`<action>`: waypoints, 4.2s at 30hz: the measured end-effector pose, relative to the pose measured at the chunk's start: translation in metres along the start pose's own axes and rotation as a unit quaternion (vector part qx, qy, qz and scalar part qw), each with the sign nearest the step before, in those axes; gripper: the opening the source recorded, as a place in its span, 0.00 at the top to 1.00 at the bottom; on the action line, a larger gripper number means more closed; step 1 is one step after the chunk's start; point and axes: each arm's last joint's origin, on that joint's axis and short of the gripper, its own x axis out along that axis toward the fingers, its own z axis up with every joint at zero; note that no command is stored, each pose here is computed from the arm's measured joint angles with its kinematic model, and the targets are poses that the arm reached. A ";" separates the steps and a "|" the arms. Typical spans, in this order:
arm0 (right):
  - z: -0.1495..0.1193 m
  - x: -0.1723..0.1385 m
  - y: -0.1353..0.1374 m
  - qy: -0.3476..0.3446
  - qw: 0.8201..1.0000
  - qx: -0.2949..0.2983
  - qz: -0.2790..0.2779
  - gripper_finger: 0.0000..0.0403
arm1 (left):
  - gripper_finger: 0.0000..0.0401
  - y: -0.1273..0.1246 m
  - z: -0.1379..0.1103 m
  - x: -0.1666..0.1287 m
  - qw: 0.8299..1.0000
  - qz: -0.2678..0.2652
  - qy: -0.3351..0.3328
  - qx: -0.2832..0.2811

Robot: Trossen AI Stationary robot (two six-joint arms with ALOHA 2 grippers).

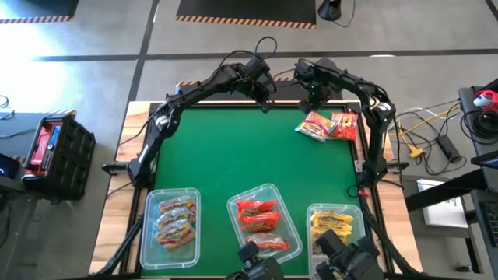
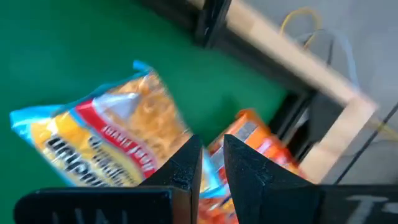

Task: Sort Maruchan noodles
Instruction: Put the blue noodle pack into the left transparent bin

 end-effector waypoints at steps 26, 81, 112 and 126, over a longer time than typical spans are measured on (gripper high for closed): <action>0.021 0.037 0.022 0.003 0.964 -0.260 -0.062 0.85 | 0.87 0.003 0.000 0.000 1.000 0.002 0.001 -0.003; -0.026 0.021 -0.059 0.142 0.984 -0.003 0.110 0.95 | 0.87 0.012 -0.005 0.001 1.000 0.009 0.025 -0.007; -0.019 0.028 0.011 0.066 0.995 -0.016 0.068 0.98 | 0.87 0.011 -0.001 0.001 1.000 0.007 0.005 0.004; -0.006 0.022 0.012 0.011 0.996 -0.067 0.055 0.98 | 0.87 0.011 0.000 0.001 1.000 0.007 0.002 0.008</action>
